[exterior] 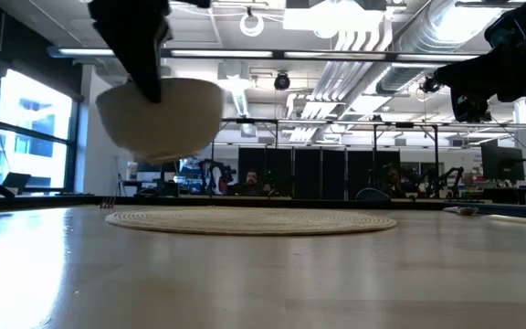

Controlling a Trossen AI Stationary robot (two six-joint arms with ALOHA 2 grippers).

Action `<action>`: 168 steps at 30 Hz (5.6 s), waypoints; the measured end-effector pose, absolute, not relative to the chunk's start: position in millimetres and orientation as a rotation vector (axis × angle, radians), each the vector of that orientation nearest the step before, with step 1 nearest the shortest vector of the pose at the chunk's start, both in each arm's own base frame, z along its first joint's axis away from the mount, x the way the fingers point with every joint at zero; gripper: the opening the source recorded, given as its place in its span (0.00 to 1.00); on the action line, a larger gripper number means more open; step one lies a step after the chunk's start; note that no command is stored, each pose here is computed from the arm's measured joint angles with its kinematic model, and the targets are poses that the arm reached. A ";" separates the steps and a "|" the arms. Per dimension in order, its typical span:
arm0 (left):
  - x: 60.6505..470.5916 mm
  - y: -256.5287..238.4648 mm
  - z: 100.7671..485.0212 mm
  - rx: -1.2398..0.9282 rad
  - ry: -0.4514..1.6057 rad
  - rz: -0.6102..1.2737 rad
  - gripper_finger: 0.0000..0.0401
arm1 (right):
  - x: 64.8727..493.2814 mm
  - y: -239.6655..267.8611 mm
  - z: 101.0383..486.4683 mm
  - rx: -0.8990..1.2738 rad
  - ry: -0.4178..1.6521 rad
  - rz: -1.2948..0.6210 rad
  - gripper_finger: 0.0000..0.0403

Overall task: Pick & Place Utensil
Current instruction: Put the white bowl on the brown placemat, then put the blue cup on the brown placemat to the top right of the white bowl

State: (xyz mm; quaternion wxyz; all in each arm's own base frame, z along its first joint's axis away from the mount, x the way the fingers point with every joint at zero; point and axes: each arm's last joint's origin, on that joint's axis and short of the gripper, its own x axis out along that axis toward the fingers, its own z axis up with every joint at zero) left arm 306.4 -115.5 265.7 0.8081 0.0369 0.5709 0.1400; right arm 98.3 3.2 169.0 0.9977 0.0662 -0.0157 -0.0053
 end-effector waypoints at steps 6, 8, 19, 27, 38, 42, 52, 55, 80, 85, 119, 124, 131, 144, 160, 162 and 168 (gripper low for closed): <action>339.2 -94.9 253.6 0.144 1.275 0.231 0.01 | 98.3 3.2 169.0 0.132 -0.032 -0.011 0.03; 346.1 -83.6 249.0 0.163 1.283 0.228 0.01 | 98.6 3.2 168.8 0.132 -0.029 -0.011 0.03; 372.2 -29.0 251.9 0.085 1.164 0.194 0.01 | 99.1 3.2 167.9 0.132 -0.019 -0.012 0.03; 383.5 -26.9 231.2 0.117 1.203 0.156 0.01 | 99.2 3.2 167.9 0.132 -0.018 -0.011 0.03; 387.7 -26.2 222.1 0.143 1.213 0.178 0.01 | 100.0 3.3 166.9 0.131 -0.006 -0.012 0.03; 391.7 -26.5 212.4 0.150 1.229 0.176 0.01 | 100.3 3.3 166.5 0.131 -0.001 -0.012 0.03; 396.4 -26.5 203.6 0.165 1.232 0.184 0.01 | 100.9 3.3 165.7 0.130 0.010 -0.014 0.03; 396.5 -26.5 204.1 0.166 1.232 0.184 0.01 | 100.9 3.3 165.6 0.130 0.010 -0.013 0.03; 388.3 -24.7 232.7 0.120 1.161 0.259 0.38 | 100.9 3.3 165.6 0.130 0.010 -0.013 0.03; 368.0 -23.2 272.1 0.085 1.084 0.266 0.44 | 101.0 3.3 165.7 0.130 0.009 -0.014 0.03; 210.9 -159.2 344.5 0.065 1.155 0.085 0.45 | 101.2 3.3 165.4 0.130 0.013 -0.013 0.03; 202.3 -149.8 341.4 0.067 1.151 0.135 0.45 | 101.2 3.3 165.3 0.130 0.014 -0.013 0.03; 175.1 -126.2 344.3 -0.142 1.160 0.153 0.45 | 101.2 3.4 165.3 0.130 0.014 -0.013 0.03; 128.9 -156.0 350.3 -0.664 1.465 0.171 0.45 | 101.2 3.3 165.3 0.130 0.014 -0.013 0.03; 94.4 -187.7 321.5 -0.858 1.515 0.397 0.45 | 101.2 3.3 165.3 0.130 0.014 -0.013 0.03; 95.7 -189.6 315.2 -0.857 1.515 0.382 0.45 | 101.2 3.3 165.3 0.130 0.014 -0.014 0.03; 95.6 -189.5 305.0 -0.823 1.523 0.406 0.45 | 101.2 3.3 165.3 0.130 0.015 -0.013 0.03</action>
